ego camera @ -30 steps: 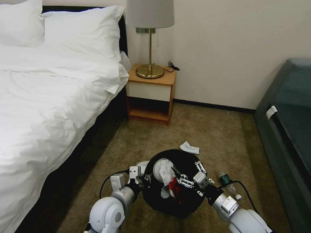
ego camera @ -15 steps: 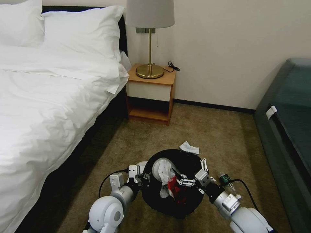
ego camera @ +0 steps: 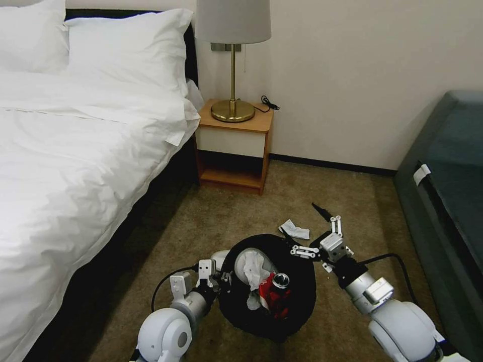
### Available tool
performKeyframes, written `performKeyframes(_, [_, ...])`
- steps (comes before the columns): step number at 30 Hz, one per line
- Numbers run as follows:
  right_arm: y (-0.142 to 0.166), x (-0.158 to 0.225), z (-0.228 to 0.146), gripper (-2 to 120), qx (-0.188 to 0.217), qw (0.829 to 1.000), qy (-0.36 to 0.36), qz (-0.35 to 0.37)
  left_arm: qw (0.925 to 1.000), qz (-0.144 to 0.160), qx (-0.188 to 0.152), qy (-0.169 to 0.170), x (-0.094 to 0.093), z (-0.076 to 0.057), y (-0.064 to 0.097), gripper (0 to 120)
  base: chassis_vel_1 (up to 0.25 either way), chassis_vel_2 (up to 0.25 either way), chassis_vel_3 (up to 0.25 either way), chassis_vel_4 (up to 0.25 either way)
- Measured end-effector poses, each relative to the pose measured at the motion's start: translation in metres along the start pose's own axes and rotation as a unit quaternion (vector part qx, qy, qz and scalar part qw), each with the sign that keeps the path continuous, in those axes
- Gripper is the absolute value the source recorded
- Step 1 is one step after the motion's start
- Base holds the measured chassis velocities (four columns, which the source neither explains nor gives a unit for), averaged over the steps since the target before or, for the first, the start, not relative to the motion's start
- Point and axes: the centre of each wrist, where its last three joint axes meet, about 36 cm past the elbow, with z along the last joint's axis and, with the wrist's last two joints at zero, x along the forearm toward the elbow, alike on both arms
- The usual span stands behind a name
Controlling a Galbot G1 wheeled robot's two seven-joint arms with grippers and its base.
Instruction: Pick up the trash bin, then pick up the garbage on the floor and place it into the trash bin.
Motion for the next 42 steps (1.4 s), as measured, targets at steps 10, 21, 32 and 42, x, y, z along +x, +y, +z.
performKeyframes(10, [-0.007,0.004,0.004,100,-0.02,0.984,0.09,0.152,0.9996,-0.011,-0.003,-0.027,0.016,-0.007,0.001,0,0.0,0.0,0.0,0.0])
performKeyframes(21, [-0.051,-0.004,0.025,100,-0.089,0.926,0.295,0.219,0.9991,-0.012,0.0,-0.041,0.019,-0.011,-0.004,0,0.0,0.0,0.0,0.0])
performKeyframes(32, [-0.073,0.011,0.124,100,-0.094,0.896,0.383,0.205,0.999,-0.015,0.001,-0.042,0.015,-0.008,-0.003,0,0.0,0.0,0.0,0.0])
performKeyframes(42, [-0.077,0.029,0.163,100,-0.099,0.883,0.428,0.164,0.9993,-0.014,-0.003,-0.036,0.01,-0.005,-0.004,0,0.0,0.0,0.0,0.0])
